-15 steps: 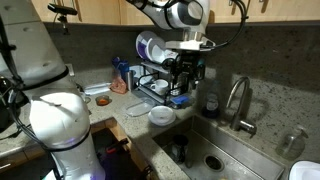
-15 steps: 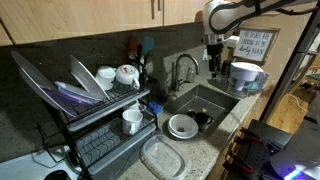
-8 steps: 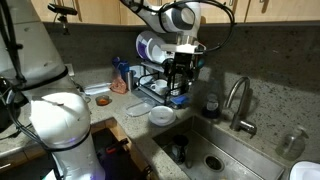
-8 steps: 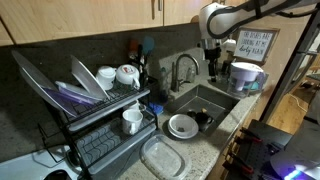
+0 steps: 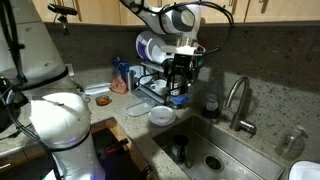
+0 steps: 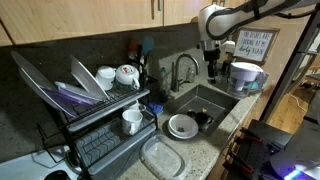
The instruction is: Move one white bowl to the right then put the remaining bowl in the clear bowl,take it out and put the bowl on the right inside the clear bowl
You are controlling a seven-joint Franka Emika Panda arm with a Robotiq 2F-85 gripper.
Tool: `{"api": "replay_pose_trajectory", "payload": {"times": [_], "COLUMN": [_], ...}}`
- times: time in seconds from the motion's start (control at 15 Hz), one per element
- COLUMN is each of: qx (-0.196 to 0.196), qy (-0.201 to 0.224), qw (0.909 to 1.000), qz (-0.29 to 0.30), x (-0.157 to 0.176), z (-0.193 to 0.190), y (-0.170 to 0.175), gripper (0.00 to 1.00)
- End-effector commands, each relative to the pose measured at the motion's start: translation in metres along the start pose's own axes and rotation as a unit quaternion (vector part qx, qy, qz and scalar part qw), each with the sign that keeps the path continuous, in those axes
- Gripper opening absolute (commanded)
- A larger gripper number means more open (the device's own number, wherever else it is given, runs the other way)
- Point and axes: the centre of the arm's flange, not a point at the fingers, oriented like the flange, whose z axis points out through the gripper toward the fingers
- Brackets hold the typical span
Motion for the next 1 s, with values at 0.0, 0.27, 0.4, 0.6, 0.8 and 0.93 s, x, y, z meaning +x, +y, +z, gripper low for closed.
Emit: {"api": "replay_pose_trajectory", "payload": {"times": [0.0,0.27,0.4,0.6,0.8,0.93], "qx": [0.019,0.031,0.029,0.026,0.025,0.014], "qy": [0.013,0.026,0.031,0.037,0.03,0.013], "qw": [0.9994,0.9972,0.9957,0.9929,0.9898,0.9897], "qz": [-0.027,-0.064,-0.082,-0.11,-0.137,-0.142], "x": [0.005,0.002,0.002,0.003,0.005,0.006], "z": [0.022,0.046,0.061,0.082,0.102,0.11], "y": [-0.017,-0.043,-0.058,-0.079,-0.105,-0.119], "gripper": [1.0,1.0,1.0,1.0,1.0,1.0]}}
